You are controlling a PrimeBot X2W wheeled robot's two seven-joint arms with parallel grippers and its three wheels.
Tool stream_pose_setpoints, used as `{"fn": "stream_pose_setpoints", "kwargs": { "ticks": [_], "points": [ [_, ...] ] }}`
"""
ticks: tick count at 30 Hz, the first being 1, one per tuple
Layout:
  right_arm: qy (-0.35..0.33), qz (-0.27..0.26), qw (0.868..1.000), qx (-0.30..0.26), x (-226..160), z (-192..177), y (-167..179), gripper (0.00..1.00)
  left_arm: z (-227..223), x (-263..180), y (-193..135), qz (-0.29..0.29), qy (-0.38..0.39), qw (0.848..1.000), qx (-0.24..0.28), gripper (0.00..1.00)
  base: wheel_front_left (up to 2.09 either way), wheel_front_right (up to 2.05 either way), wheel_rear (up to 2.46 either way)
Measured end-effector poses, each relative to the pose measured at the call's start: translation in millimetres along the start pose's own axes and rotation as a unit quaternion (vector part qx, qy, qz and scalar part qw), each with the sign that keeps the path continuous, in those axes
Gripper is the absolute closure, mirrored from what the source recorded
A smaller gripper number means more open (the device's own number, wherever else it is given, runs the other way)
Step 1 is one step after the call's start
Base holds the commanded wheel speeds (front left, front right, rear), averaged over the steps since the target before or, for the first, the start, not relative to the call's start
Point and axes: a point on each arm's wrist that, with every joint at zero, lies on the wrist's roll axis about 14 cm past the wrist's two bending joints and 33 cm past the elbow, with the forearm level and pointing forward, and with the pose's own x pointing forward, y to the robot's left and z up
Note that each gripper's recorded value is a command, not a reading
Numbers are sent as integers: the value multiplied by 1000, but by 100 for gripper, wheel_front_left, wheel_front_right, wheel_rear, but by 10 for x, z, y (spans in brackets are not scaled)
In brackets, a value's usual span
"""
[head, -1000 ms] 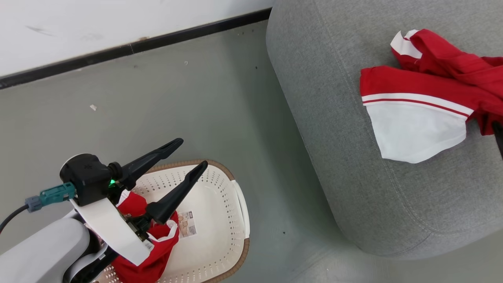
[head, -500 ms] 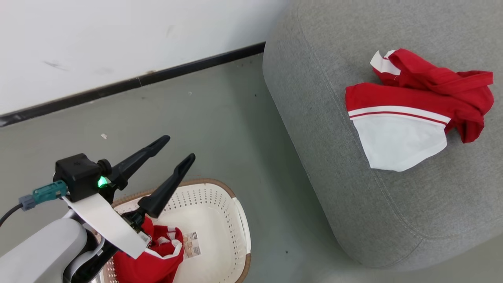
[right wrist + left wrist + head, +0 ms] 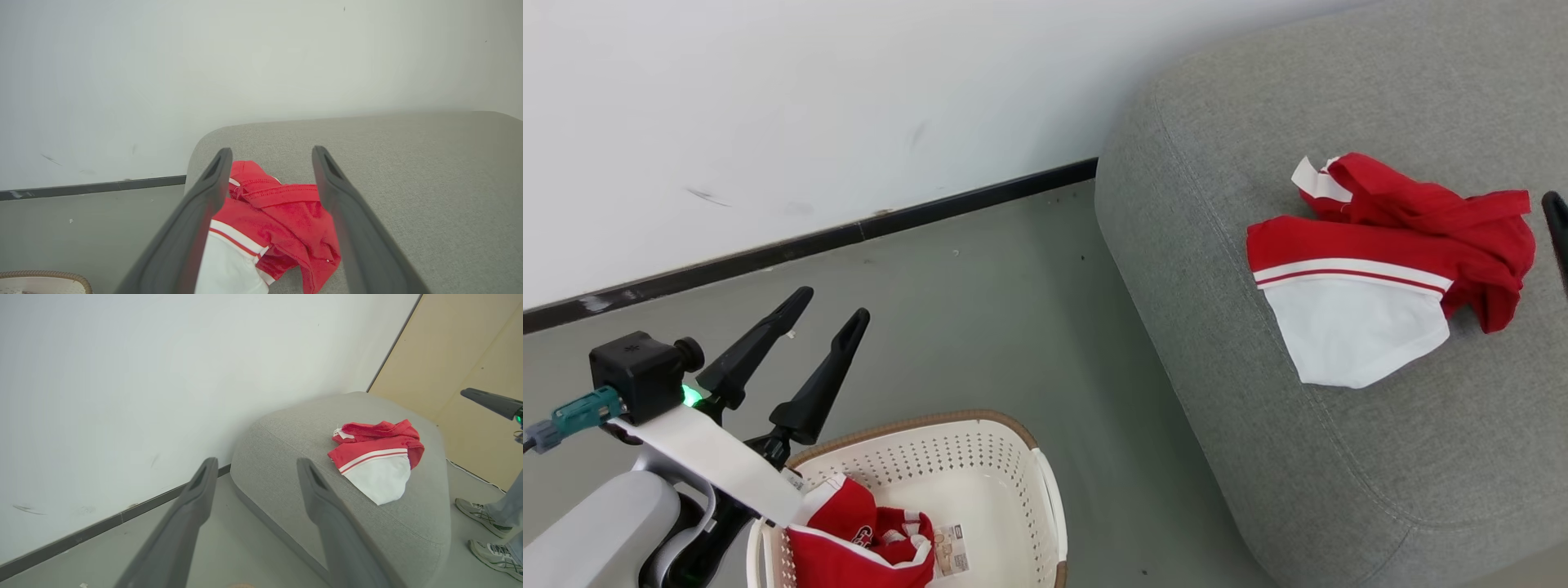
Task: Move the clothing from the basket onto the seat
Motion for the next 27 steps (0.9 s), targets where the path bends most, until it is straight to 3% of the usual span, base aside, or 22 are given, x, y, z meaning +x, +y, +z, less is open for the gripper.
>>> {"fn": "stream_pose_setpoints", "kwargs": {
  "ticks": [12,20,27],
  "points": [
    [-70,65,993,65,-28,156,616,0,304,-383,265,108,-55,993,4,0,0,0,0],
    [-89,88,987,103,-88,116,920,0,464,-736,481,183,-92,979,1,0,0,0,0],
    [-88,104,985,102,-172,26,1132,0,493,-1022,559,231,-117,966,-5,0,0,0,0]
  ]
}}
